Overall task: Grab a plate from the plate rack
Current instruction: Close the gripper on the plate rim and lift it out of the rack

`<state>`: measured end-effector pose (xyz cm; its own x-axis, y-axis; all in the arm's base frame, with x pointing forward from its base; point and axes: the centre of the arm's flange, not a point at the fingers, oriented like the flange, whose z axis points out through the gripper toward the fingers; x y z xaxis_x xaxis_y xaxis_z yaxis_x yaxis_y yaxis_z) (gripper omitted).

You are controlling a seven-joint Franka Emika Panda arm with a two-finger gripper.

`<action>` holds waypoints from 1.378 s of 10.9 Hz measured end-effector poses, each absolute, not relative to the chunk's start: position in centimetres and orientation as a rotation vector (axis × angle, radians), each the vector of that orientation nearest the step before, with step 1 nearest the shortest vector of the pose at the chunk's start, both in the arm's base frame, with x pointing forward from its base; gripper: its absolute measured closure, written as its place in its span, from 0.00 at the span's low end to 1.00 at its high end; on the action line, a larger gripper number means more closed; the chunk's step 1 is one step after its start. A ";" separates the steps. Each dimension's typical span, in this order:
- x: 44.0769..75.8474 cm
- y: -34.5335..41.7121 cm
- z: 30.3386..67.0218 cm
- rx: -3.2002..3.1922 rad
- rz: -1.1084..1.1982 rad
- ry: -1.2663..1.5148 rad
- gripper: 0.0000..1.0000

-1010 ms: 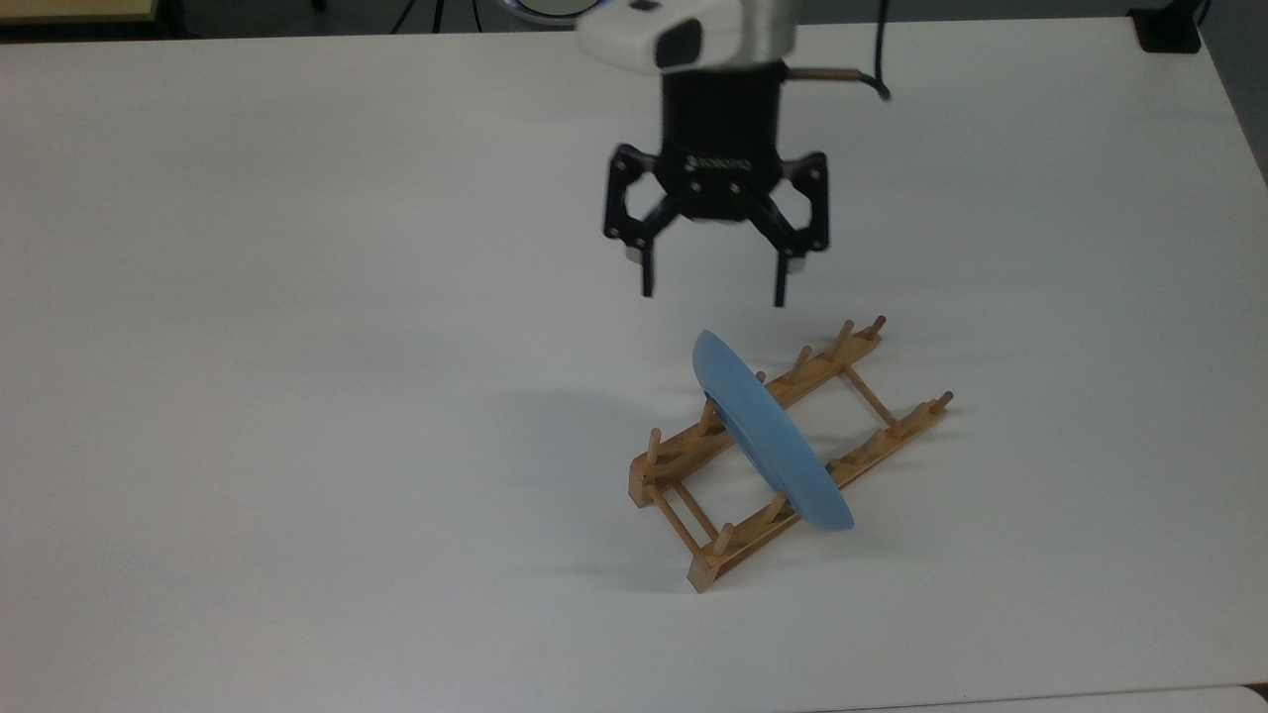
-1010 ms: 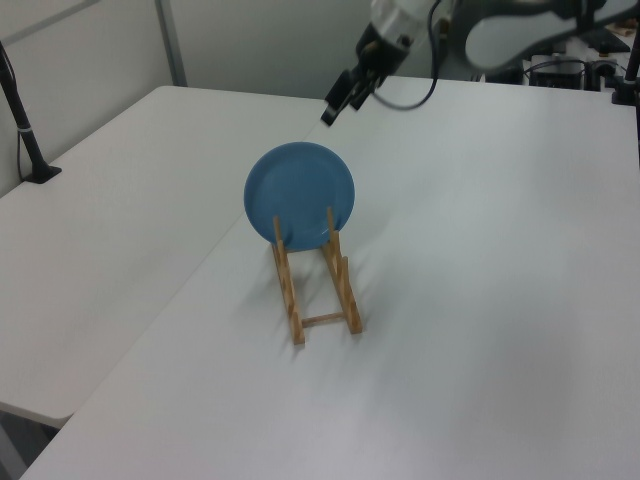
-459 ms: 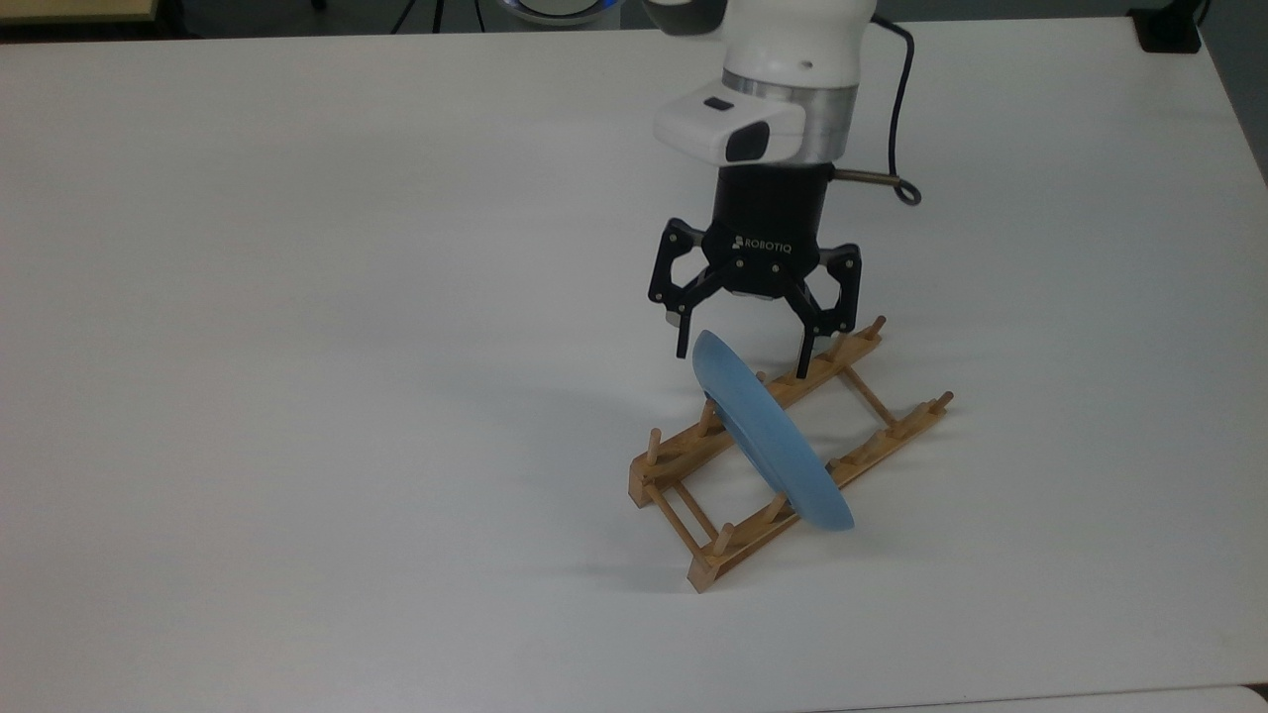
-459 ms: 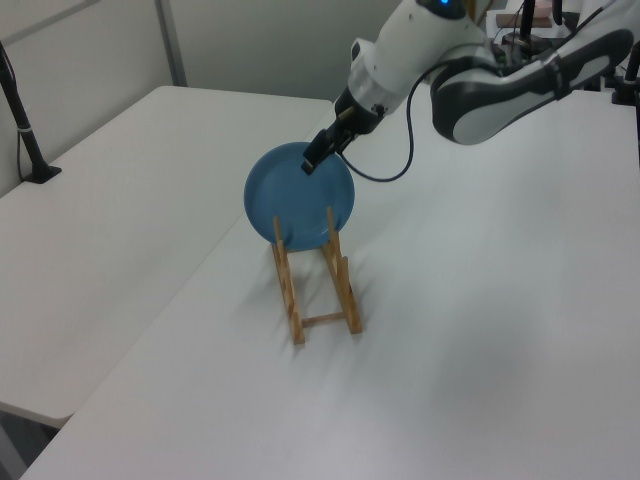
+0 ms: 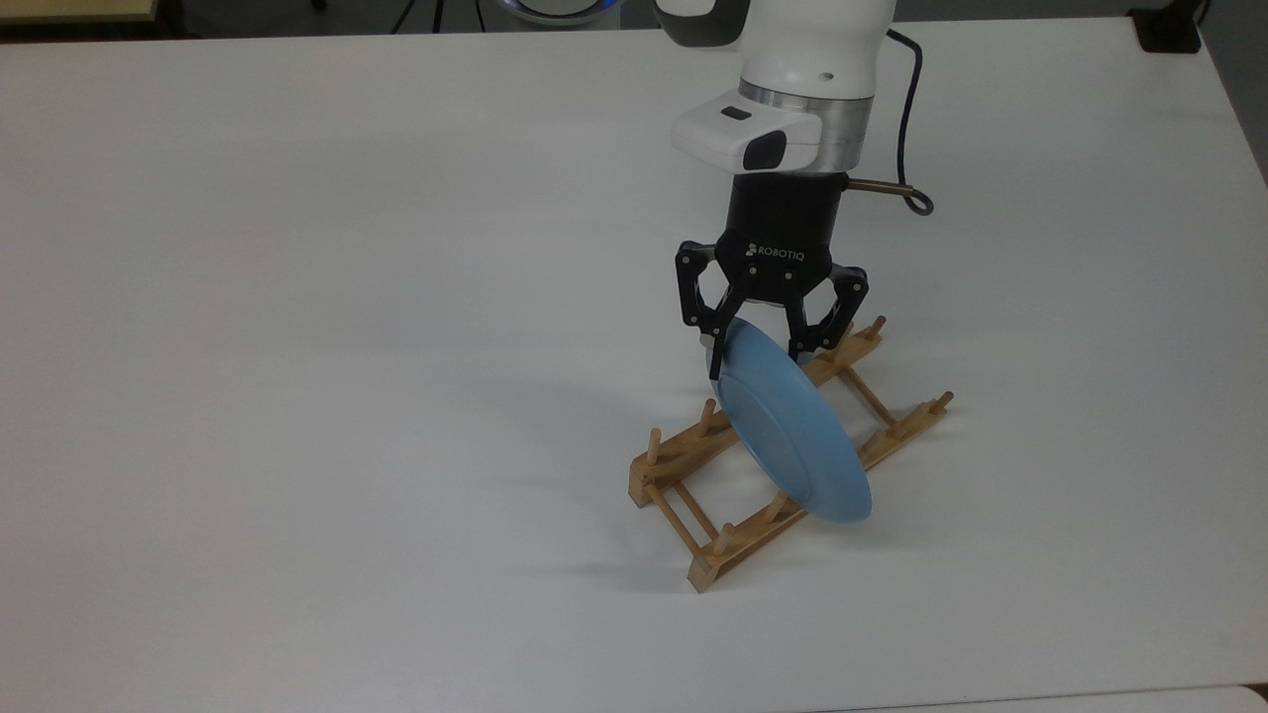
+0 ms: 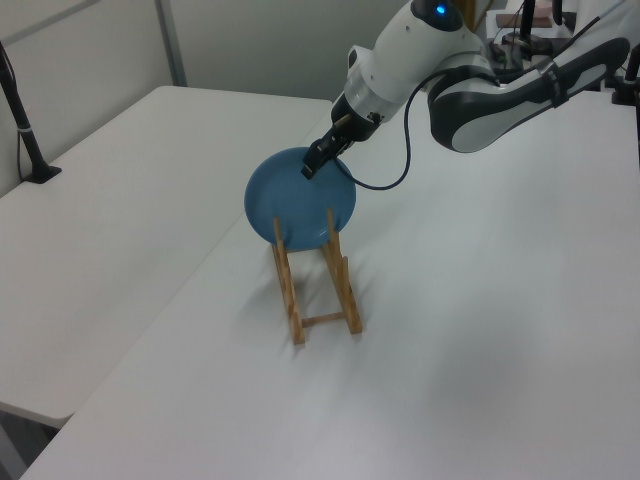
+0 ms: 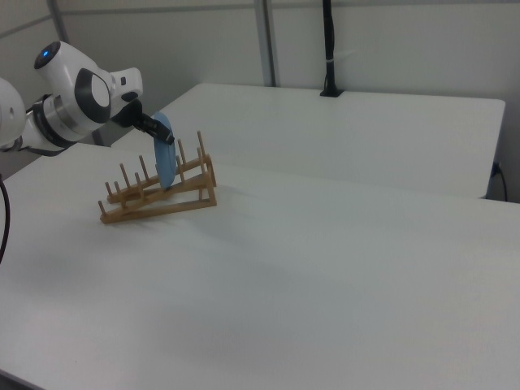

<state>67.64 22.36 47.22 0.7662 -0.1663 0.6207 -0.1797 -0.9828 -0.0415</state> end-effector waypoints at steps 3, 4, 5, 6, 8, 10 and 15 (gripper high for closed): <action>67.7 22.4 47.7 2.931 1.043 -0.291 0.61; 67.8 22.4 47.9 2.931 1.046 -0.292 0.62; 67.8 22.3 48.0 2.929 1.051 -0.293 0.68; 67.8 22.2 48.2 2.927 1.055 -0.295 0.70; 67.9 21.9 48.9 2.922 1.070 -0.303 0.73; 67.8 21.4 50.2 2.916 1.098 -0.315 0.78; 66.9 18.5 55.9 2.876 1.201 -0.349 0.78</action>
<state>66.90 18.54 55.91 0.6818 -0.2019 0.7031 -0.2060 -0.9753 -0.0803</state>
